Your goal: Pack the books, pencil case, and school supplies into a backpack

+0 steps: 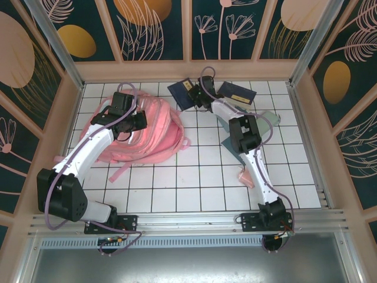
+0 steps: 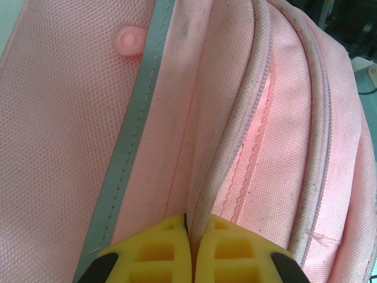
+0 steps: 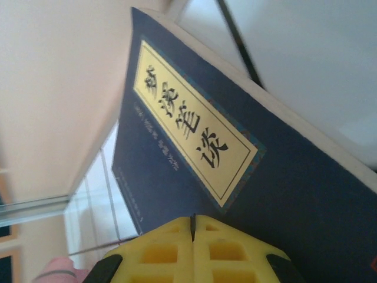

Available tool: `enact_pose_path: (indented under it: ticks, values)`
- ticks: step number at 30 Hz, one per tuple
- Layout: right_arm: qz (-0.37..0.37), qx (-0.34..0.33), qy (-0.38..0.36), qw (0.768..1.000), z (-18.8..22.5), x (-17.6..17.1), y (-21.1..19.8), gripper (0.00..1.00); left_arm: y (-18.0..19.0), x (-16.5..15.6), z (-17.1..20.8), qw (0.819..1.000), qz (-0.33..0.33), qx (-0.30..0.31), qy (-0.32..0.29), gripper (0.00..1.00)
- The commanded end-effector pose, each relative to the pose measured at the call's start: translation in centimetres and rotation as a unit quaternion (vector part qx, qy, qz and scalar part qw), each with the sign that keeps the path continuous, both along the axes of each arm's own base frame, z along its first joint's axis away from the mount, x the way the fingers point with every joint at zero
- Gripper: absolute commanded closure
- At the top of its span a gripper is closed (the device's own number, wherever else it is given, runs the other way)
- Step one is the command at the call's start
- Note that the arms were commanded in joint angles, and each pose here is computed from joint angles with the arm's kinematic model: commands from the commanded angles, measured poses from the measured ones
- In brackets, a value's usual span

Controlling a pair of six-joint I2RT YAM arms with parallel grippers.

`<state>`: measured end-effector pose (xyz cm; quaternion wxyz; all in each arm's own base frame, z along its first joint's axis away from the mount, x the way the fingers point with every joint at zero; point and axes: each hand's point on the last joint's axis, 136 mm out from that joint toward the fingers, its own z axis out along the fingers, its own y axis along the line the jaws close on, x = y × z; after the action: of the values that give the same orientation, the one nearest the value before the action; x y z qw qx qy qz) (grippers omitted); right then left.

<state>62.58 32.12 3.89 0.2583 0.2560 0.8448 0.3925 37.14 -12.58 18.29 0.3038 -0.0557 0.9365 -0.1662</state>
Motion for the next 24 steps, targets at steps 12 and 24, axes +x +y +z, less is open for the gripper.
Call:
enact_pose_path:
  ticks: [12,24]
  values:
    - [0.042,-0.145,0.198,0.969,-7.3,-15.9,-7.2,1.00,0.6,-0.3,-0.1,1.000,0.009,0.003,-0.008,1.00]
    - [0.061,-0.162,0.234,0.957,-6.7,-25.7,-7.0,1.00,1.1,0.2,-2.0,1.000,0.011,0.028,0.002,1.00]
